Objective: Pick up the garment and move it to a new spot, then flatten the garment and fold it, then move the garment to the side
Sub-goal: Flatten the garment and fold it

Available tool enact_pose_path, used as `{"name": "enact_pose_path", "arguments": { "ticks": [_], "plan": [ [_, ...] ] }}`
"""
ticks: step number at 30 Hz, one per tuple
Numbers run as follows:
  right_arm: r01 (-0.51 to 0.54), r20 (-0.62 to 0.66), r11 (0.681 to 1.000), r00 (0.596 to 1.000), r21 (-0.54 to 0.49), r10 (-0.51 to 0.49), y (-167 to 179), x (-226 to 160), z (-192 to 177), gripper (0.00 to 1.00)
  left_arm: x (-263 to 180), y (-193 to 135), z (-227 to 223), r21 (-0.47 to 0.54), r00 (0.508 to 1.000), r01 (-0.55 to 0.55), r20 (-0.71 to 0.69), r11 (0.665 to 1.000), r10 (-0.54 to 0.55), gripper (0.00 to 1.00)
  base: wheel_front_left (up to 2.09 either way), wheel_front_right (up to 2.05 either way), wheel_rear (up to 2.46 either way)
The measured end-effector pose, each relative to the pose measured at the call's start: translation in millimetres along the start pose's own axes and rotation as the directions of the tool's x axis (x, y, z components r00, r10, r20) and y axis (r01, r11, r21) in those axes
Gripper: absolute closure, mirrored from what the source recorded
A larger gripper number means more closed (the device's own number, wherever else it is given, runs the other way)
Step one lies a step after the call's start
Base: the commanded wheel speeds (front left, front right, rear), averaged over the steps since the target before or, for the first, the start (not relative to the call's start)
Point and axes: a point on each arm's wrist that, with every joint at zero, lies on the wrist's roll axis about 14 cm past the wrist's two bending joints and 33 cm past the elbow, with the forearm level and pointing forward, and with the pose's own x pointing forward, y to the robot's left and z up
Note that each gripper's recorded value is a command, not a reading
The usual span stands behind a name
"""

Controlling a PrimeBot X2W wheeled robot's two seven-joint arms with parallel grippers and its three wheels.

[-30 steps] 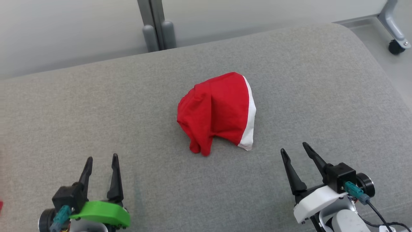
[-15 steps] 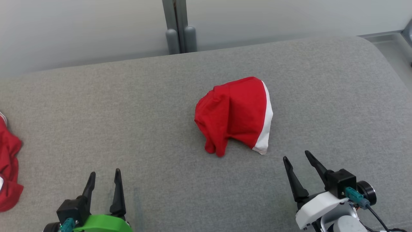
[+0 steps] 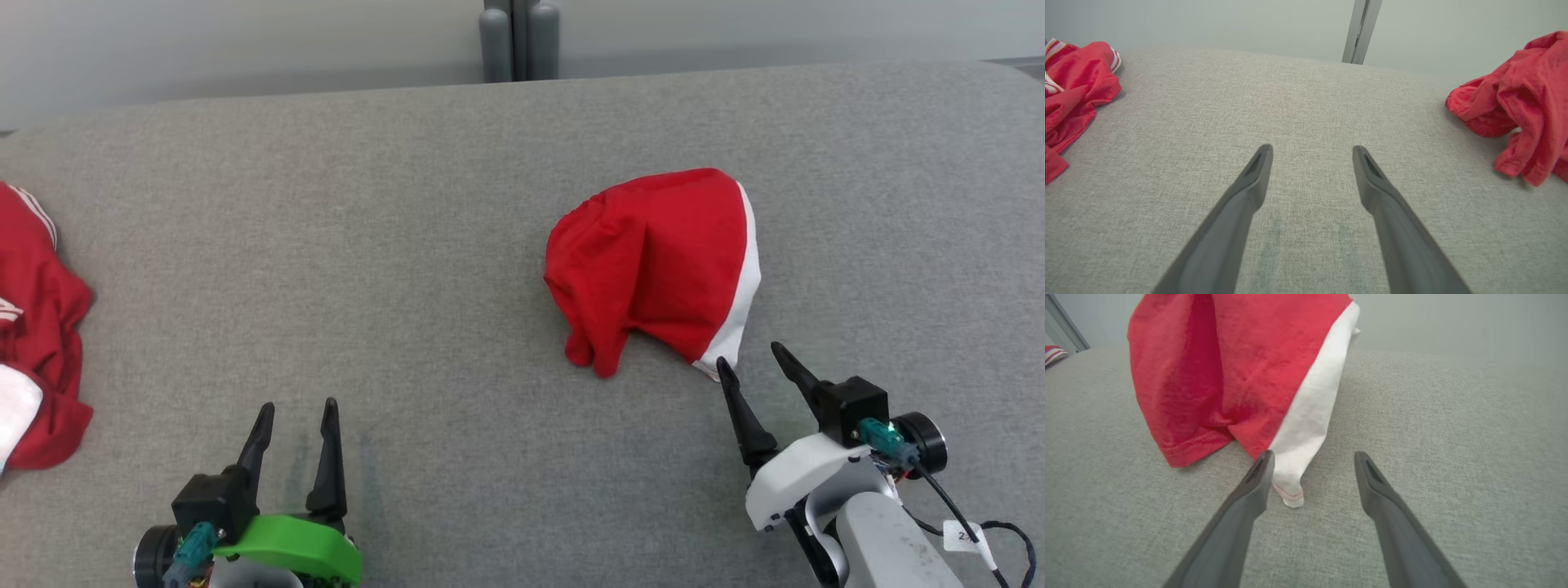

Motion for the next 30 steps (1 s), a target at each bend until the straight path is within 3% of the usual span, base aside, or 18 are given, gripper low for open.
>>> {"name": "enact_pose_path", "arguments": {
  "ticks": [4, 5, 7, 13, 18, 24, 30],
  "plan": [
    [-0.023, -0.063, 0.999, 0.998, 0.022, 0.024, 8, 9, -20, 0.00, 2, 4, -1, -0.001, 1.000, -0.012, -0.005, 1.000, 0.012, 0.00, 0.00, 0.00, 0.00],
    [-0.024, -0.075, 0.999, 0.997, 0.031, 0.027, 9, 11, -25, 0.08, 3, 5, -1, 0.000, 1.000, -0.016, -0.006, 1.000, 0.016, 0.00, 0.00, 0.00, 0.00],
    [-0.038, -0.082, 0.998, 0.996, 0.052, 0.042, 14, 17, -28, 1.00, 3, 9, -2, 0.000, 1.000, -0.026, -0.008, 1.000, 0.026, 0.00, 0.00, 0.00, 0.00],
    [-0.072, 0.032, 0.990, 0.997, 0.123, 0.068, 27, 31, 6, 1.00, 0, 17, 0, 0.001, 0.999, -0.050, -0.004, 0.999, 0.050, 0.00, 0.00, 0.00, 0.00],
    [-0.128, 0.258, 0.972, 0.963, 0.200, 0.073, 34, 36, 81, 1.00, -3, 18, 5, 0.001, 0.998, -0.054, 0.012, 0.999, 0.054, 0.00, 0.00, 0.00, 0.00],
    [-0.181, 0.579, 0.955, 0.815, 0.233, 0.014, 16, 26, 207, 1.00, -8, 13, 9, 0.003, 0.999, -0.042, 0.027, 0.999, 0.042, 0.00, 0.00, 0.00, 0.00],
    [-0.182, 0.771, 0.964, 0.636, 0.195, -0.036, -5, 1, 300, 1.00, -10, 8, 13, 0.003, 0.999, -0.027, 0.039, 1.000, 0.027, 0.00, 0.00, 0.00, 0.00]
  ]
}}
